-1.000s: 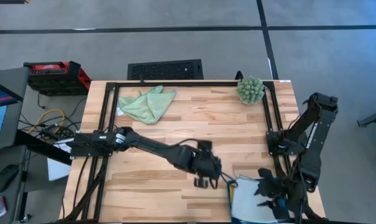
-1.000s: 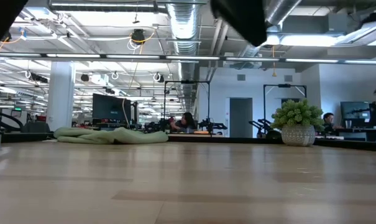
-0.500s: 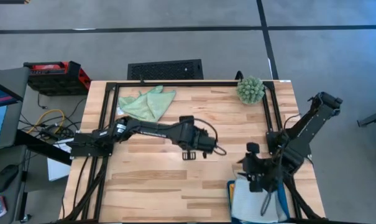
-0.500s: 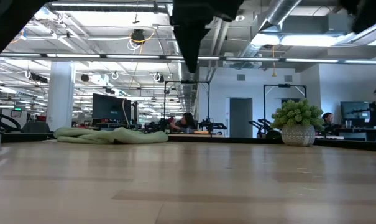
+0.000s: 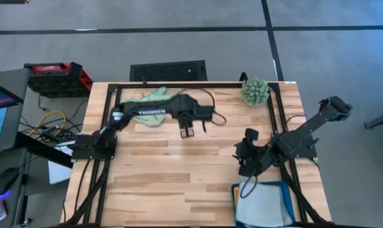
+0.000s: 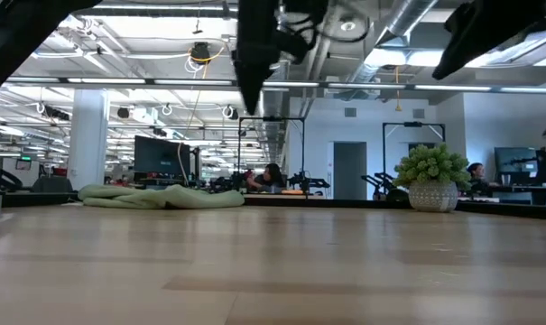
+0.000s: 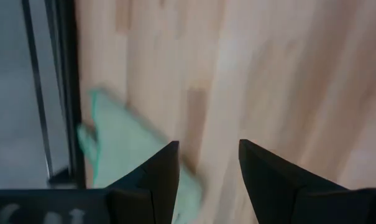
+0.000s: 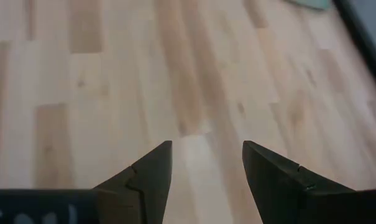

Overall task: Fold microfiber towels
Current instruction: Fold the green towel

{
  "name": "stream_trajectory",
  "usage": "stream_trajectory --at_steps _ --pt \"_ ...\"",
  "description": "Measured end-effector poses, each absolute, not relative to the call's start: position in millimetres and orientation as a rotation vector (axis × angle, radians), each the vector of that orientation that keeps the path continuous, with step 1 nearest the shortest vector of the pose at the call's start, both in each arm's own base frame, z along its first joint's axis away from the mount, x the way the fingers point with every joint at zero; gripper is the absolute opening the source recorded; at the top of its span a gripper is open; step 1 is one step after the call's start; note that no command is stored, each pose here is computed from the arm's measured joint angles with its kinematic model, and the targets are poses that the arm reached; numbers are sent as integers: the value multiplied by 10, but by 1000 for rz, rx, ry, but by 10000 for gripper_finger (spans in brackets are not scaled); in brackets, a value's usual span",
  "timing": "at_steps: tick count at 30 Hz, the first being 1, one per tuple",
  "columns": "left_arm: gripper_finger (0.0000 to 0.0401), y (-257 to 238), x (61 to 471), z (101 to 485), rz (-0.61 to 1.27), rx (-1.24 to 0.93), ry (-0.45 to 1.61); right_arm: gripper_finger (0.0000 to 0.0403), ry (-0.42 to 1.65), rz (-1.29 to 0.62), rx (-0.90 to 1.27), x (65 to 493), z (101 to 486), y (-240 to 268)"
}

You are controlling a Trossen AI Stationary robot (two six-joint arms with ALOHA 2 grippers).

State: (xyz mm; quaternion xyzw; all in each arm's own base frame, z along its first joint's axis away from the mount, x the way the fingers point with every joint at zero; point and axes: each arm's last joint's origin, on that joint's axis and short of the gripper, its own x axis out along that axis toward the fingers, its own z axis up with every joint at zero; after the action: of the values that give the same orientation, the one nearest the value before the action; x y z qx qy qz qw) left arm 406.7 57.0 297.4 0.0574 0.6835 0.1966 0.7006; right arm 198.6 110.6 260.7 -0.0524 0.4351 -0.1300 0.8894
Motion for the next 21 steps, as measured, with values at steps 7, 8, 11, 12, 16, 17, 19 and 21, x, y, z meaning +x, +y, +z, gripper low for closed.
stream_trajectory --at_steps 7,8,11,12,16,17,19,21 --pt "158 1090 3611 2857 525 8 1590 218 873 -410 -116 2068 2616 914" --pt "158 1147 3556 2832 515 -4 1589 218 869 -429 -116 2080 2617 886" --pt "158 1329 3400 2778 459 -71 1554 218 868 -471 -101 2114 2619 802" --pt "158 1390 3353 2762 432 -96 1538 218 868 -482 -95 2124 2619 777" --pt "158 1680 3149 2672 356 -205 1498 218 868 -513 -78 2152 2620 705" --pt "158 1767 3093 2649 350 -226 1492 218 868 -519 -75 2157 2620 692" --pt "158 1935 2977 2597 344 -261 1493 218 869 -526 -71 2163 2621 673" --pt "158 2090 2866 2534 348 -285 1490 218 869 -532 -68 2167 2620 660"
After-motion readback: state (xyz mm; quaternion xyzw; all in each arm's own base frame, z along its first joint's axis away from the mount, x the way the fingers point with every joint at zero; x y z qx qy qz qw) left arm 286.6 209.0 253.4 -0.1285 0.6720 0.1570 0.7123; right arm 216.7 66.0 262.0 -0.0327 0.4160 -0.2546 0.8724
